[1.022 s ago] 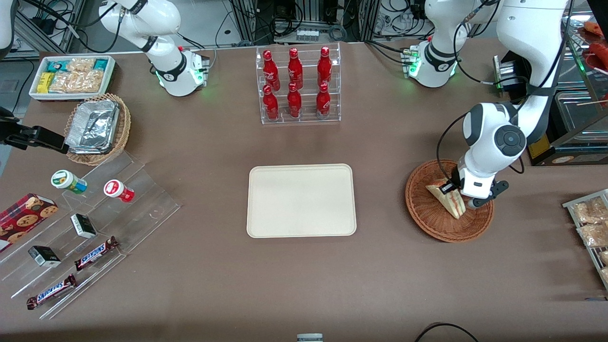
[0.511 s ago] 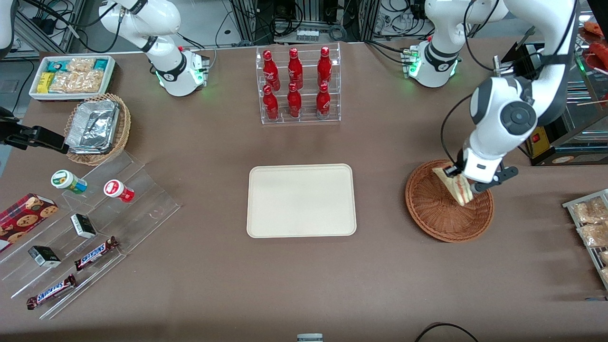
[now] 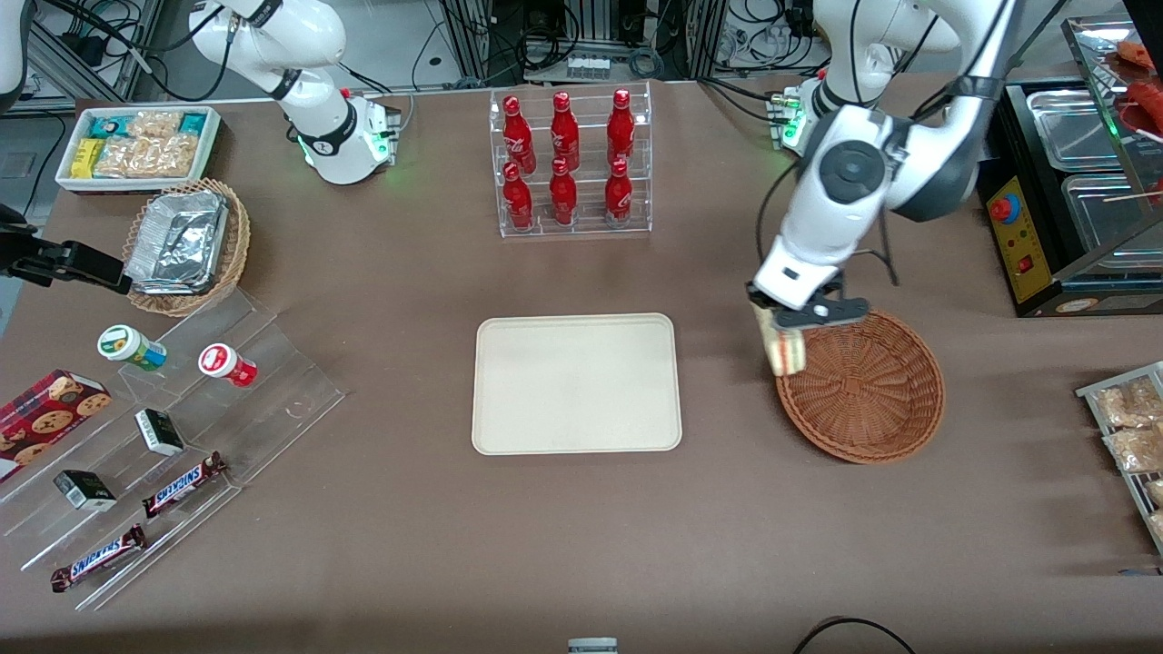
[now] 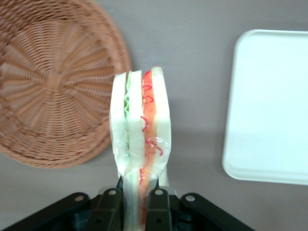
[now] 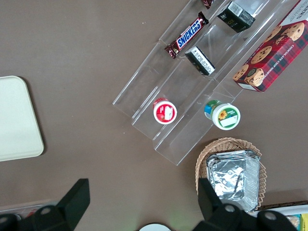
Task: Place sandwich from basket to tray
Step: 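Lift the sandwich and carry it toward the white tray, then lower the sandwich onto the tray and open the left gripper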
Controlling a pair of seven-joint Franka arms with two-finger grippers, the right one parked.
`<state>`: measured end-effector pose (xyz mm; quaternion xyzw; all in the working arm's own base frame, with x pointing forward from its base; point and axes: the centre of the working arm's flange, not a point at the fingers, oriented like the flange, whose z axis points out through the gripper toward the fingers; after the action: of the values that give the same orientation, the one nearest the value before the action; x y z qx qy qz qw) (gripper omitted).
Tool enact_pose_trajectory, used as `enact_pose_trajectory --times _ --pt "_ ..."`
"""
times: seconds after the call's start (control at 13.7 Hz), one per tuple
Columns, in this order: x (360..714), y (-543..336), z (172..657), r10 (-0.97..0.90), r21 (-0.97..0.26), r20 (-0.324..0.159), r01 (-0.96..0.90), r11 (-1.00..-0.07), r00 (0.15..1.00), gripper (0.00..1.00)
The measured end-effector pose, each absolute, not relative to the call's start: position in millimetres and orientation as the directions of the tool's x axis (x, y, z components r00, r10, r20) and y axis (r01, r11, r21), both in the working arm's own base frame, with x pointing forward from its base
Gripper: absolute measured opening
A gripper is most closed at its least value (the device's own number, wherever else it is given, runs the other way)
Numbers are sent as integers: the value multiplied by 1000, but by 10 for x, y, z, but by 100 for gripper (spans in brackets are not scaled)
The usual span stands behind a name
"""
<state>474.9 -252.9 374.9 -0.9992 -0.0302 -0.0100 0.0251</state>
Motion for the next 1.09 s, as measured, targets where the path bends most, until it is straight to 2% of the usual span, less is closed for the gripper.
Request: enact_pose_trajectory --times 0.44,0.66,1.09 --pt "4885 -3725 3699 38 -29 -3 38 -999 999 18" --pt "4988 -4207 3450 18 -18 -12 18 -1000 1000 18" --pt "5140 -4650 2858 -50 2 -69 -50 -999 996 18"
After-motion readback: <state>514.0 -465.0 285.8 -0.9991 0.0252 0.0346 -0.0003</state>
